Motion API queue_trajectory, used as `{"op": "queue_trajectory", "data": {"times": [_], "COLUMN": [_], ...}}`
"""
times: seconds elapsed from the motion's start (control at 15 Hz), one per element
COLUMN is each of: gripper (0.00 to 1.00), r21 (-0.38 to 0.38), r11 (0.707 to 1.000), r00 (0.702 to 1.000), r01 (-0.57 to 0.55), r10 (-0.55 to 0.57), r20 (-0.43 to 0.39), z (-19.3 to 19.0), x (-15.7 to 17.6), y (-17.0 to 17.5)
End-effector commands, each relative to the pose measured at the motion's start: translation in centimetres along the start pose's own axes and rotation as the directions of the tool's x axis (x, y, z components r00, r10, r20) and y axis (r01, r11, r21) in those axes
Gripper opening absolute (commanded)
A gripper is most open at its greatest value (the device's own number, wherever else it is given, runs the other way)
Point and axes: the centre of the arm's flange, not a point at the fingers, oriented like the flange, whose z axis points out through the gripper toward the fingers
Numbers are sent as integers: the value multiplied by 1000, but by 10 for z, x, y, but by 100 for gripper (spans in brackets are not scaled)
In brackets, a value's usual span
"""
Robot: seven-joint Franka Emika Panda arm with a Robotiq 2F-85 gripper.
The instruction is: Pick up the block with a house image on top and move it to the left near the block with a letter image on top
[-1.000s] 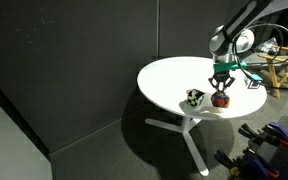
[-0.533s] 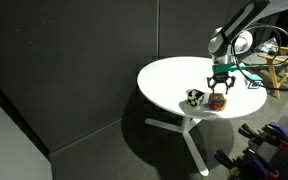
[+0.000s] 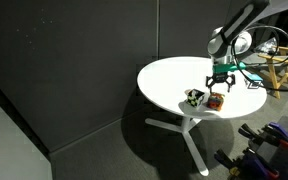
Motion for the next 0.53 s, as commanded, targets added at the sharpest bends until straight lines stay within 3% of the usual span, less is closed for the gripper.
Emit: {"op": "queue_trajectory", "data": {"times": [0.0, 0.47], "gripper": [100, 100], "r21": [-35, -126], "r11": [989, 896], "r00": [987, 878], "r01": [144, 425], "r10": [-146, -443], "r20": [-73, -184], "z": [-11, -22], "x": [-8, -16], "y": [8, 17]}}
